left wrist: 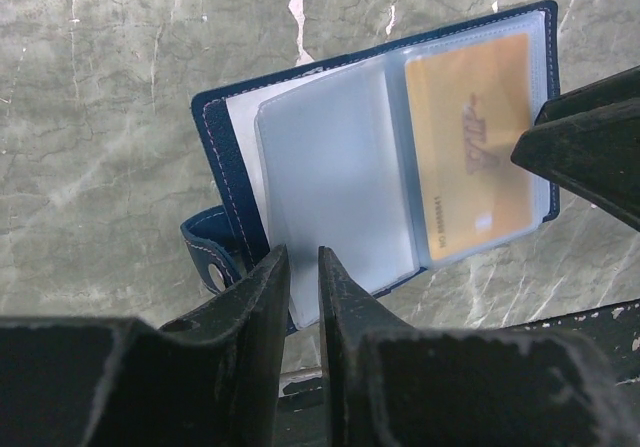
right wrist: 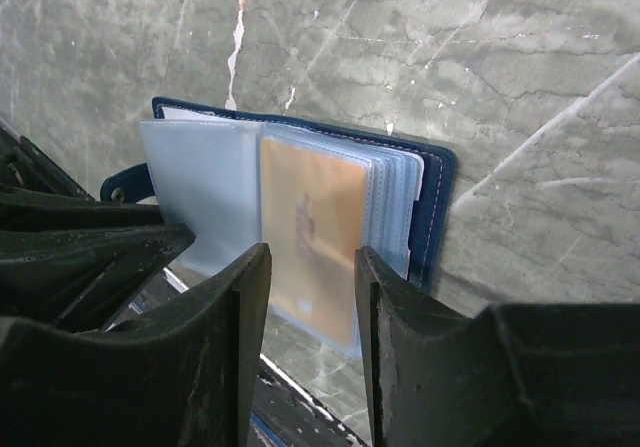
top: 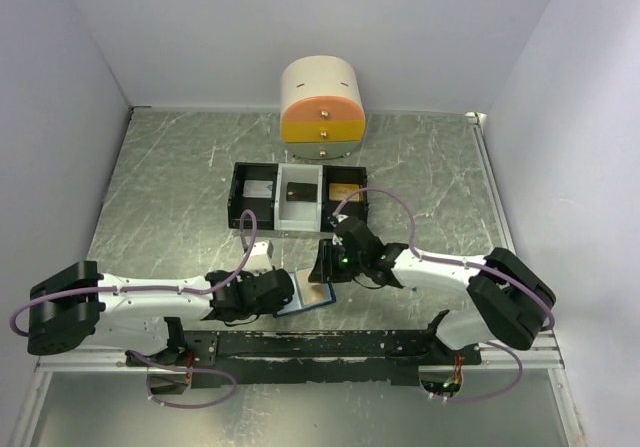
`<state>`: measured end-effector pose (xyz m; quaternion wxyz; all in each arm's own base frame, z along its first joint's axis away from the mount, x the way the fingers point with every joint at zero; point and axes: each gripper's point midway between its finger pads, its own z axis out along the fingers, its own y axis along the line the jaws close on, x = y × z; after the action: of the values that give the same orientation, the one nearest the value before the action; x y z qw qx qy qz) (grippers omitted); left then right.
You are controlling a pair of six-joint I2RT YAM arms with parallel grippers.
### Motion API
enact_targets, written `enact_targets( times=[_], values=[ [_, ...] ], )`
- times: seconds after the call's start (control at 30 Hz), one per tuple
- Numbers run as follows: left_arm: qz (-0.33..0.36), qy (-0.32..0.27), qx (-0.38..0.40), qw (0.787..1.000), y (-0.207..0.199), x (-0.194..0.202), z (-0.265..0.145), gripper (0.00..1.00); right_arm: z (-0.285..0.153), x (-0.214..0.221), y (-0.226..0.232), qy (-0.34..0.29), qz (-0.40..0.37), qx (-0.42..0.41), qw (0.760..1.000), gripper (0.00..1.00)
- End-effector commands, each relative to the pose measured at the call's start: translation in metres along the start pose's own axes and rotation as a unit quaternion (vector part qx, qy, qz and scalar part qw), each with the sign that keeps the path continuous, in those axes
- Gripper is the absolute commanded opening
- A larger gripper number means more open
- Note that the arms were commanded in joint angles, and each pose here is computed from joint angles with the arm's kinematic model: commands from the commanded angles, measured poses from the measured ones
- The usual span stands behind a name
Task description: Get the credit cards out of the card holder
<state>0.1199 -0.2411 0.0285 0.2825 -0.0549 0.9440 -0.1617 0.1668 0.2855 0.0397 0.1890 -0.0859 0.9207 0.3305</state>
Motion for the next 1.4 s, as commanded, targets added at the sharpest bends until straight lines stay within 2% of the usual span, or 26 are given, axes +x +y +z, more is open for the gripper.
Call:
enact_targets(
  times=[0.0,0.13,0.47,0.83,0.9,1.03,1.13,1.37],
  values=[
    [-0.003,-0.010,0.004,1.000,0.000,-0.002,0.000,0.29,0.003,0.007,-0.005,0.010,-0.004,0.004,1.000,0.40],
    [-0.002,-0.008,0.005,1.000,-0.001,-0.001,0.000,0.29,0.004,0.012,-0.006,0.018,0.001,0.002,1.000,0.40],
    [0.001,-0.005,0.003,1.000,-0.002,0.001,0.002,0.28,0.008,0.016,0.021,0.032,0.028,-0.074,0.996,0.39],
    [-0.003,-0.005,0.002,1.000,0.002,0.001,0.002,0.27,0.001,0.006,0.043,0.011,0.055,-0.126,0.990,0.38],
    [-0.005,-0.006,0.002,1.000,0.002,0.001,0.001,0.27,0.003,0.005,0.042,0.012,0.054,-0.121,0.991,0.38],
    [-0.003,-0.009,-0.011,1.000,0.006,-0.002,-0.003,0.27,-0.001,-0.005,0.022,-0.021,0.041,-0.056,0.997,0.39],
    [-0.001,-0.014,-0.017,1.000,0.009,-0.005,-0.006,0.33,-0.003,-0.008,0.011,-0.027,0.029,-0.026,0.999,0.40],
    [0.000,-0.013,-0.042,0.999,0.023,-0.005,-0.009,0.40,0.002,0.002,0.016,-0.002,0.032,-0.049,0.998,0.40]
  ],
)
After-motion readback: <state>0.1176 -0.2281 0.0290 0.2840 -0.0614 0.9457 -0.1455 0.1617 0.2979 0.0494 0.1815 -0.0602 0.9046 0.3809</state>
